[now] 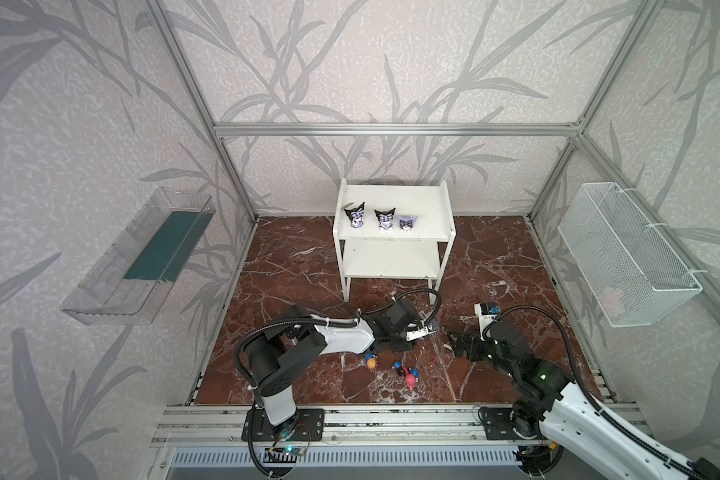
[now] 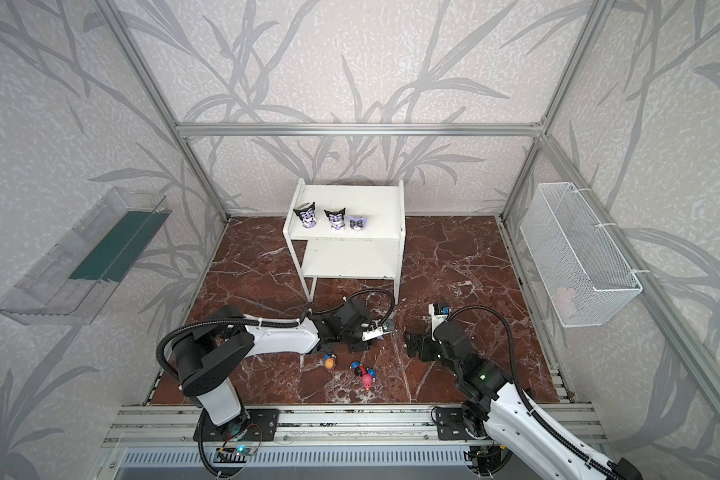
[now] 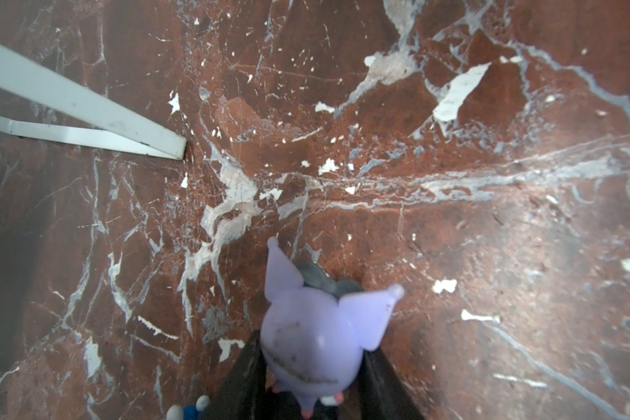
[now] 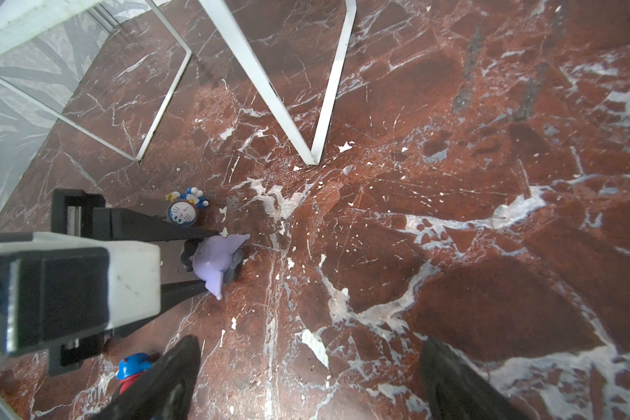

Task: Place and organize the plastic toys onto the shelf
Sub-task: 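Lift the Kuromi with the left gripper while the right gripper moves closer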

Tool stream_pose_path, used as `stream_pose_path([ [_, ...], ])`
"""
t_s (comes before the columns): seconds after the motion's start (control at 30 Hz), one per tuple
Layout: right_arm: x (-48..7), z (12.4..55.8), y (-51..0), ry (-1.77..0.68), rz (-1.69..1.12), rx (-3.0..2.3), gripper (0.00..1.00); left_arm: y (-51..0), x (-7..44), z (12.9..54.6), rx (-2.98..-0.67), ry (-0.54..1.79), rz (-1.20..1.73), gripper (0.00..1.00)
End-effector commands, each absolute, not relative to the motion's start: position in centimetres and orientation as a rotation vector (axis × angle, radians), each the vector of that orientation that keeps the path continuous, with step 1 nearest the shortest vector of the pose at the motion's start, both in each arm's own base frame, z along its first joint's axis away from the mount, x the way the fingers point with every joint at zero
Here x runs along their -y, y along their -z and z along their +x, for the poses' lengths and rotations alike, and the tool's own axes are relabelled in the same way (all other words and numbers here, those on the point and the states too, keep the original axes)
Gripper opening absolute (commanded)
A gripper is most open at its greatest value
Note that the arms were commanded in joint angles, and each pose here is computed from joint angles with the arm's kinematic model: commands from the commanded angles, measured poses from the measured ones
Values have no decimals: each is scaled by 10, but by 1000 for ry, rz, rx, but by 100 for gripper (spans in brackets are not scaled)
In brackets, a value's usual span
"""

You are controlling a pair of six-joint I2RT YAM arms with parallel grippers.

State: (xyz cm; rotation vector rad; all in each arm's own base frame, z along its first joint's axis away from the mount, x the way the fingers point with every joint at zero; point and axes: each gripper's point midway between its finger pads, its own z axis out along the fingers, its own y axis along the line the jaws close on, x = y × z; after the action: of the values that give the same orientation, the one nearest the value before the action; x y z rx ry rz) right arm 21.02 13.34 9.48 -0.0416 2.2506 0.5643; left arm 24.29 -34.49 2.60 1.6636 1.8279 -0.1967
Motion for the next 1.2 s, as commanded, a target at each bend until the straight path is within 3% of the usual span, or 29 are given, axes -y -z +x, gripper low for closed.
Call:
stream_pose_path([
  [0.0, -133, 211, -96, -572, -53, -2227, 94, -22, 335, 229, -1887, 234, 1695, 33],
  [0.37, -153, 206, -121, -721, -159, -2112, 94, -78, 331, 188, -1878, 551, 1551, 30],
  [0.7, -217, 159, -192, -1112, -697, -1666, 93, -161, 311, 129, -1750, 991, 1317, 34],
  [0.93, -239, 143, -229, -1253, -875, -1570, 91, -216, 284, 116, -1658, 1022, 1166, 31],
  [1.17, -264, 131, -259, -1350, -925, -1497, 91, -234, 273, 117, -1588, 1001, 1101, 31],
])
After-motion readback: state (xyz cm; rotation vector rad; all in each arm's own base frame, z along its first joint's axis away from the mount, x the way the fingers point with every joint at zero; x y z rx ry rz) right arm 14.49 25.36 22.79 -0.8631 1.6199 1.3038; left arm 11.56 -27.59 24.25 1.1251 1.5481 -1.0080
